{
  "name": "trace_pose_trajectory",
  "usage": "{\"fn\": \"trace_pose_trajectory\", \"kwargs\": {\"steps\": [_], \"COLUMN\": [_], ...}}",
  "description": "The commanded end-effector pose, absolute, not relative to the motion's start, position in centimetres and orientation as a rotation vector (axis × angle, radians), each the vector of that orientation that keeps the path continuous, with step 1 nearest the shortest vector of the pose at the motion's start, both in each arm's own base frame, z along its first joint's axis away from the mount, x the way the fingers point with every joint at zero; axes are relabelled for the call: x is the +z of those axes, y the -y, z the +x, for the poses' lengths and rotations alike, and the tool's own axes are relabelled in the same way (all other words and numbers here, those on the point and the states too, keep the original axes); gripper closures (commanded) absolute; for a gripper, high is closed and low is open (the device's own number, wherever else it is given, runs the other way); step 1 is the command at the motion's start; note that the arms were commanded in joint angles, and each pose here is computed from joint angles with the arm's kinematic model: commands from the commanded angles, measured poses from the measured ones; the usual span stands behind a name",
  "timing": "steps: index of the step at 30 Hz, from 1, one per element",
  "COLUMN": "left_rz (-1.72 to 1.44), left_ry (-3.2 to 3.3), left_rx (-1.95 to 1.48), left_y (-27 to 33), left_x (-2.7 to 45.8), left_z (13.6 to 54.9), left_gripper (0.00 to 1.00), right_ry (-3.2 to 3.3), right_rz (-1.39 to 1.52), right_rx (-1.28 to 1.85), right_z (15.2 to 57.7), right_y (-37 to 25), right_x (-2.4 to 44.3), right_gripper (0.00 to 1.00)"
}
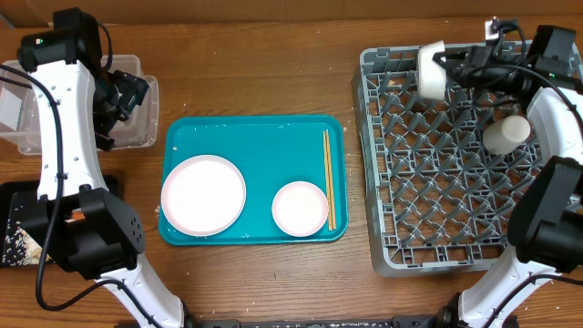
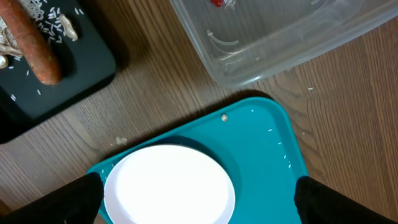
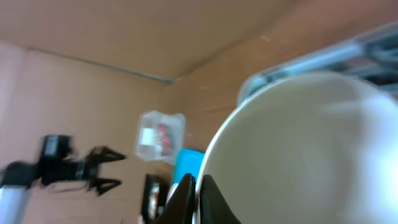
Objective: Sort waste into correct bins and load items into the dishwasher
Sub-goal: 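Tilt the bowl down into the rack and release it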
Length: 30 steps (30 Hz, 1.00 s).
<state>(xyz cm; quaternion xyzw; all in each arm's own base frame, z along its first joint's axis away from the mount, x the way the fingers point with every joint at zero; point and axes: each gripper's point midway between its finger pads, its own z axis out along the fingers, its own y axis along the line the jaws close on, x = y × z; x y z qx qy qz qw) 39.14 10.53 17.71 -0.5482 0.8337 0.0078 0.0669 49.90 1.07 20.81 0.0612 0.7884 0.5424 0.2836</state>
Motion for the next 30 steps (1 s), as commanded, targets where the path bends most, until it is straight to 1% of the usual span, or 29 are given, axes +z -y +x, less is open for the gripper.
{"fn": "trace_pose_trajectory", "kwargs": {"steps": [1,4,11,15,16,18,19,22,25,30], "left_rz": [-1.664,-1.664,-1.665,-1.665,-1.665,-1.665,-1.665,-1.665,-1.665,-1.665], "left_ry": [-2.479,-2.479,-2.478,-2.478,-2.479,-2.479,-2.478,-2.478,-2.478,-2.479], "left_rx": [0.008,0.008,0.008,0.008,0.008,0.008,0.008,0.008,0.008,0.009], "left_y": [-10.4,-10.4,-10.4,-10.4,-10.4,-10.4,-10.4,-10.4,-10.4,-10.4], "left_x": [18.7,18.7,18.7,18.7,18.7,18.7,18.7,18.7,18.7,18.7], "left_z": [38.9,38.9,38.8,38.8,38.8,38.8,38.8,38.8,38.8,38.8], "left_gripper": [0.0,0.0,0.0,0.0,0.0,0.0,0.0,0.0,0.0,0.0], "right_ry": [-2.059,-2.071,-2.165,-2.172,-2.175,-2.182,-2.185,-2.197,-2.219,-2.214], "right_rz": [0.16,0.182,0.35,0.361,0.367,0.38,0.387,0.409,0.444,0.452], "right_rx": [1.655,1.639,1.563,1.562,1.558,1.552,1.555,1.564,1.529,1.47], "right_z": [49.0,49.2,49.4,49.5,49.6,49.7,49.7,49.9,50.2,50.8], "right_y": [-2.0,-1.9,-1.2,-1.2,-1.1,-1.0,-0.9,-0.9,-0.5,0.4], "right_x": [22.4,22.1,19.5,18.9,18.8,18.3,18.1,17.0,15.9,16.2], "right_gripper": [0.96,0.96,0.96,0.96,0.96,0.91,0.91,0.91,0.94,0.94]}}
